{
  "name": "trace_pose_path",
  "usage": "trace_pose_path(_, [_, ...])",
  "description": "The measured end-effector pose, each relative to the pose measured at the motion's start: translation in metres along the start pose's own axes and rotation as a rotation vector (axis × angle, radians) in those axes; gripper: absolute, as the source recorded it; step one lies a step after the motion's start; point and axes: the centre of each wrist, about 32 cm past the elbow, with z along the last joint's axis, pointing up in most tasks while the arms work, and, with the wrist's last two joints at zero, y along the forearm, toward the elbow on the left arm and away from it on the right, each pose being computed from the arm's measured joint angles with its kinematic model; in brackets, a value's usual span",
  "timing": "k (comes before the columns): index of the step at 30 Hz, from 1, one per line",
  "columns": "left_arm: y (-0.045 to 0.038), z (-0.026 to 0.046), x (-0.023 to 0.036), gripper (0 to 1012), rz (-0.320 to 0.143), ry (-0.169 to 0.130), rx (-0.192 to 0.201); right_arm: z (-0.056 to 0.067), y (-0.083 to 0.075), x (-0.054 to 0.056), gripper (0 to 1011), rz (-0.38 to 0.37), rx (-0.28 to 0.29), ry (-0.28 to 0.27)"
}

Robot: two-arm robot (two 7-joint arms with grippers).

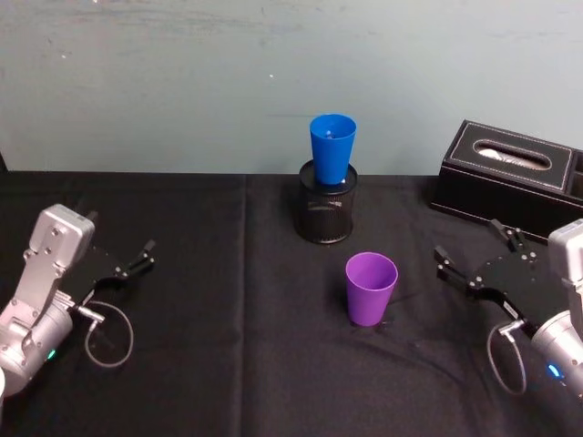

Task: Pick up one cup with a gripper and tap it against the other cup.

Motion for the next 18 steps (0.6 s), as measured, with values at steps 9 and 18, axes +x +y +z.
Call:
trace_pose_path(9, [0.0000,0.0000,0.0000,1011,0.000,0.000,0.000,0.006,0.002,-0.010,1003,0.057,0.050,0.079])
trace_pose_path(18, [0.0000,0.0000,0.0000,1011,0.000,0.000,0.000,0.008,0.009,-0.021,1003,0.124,0.059,0.112])
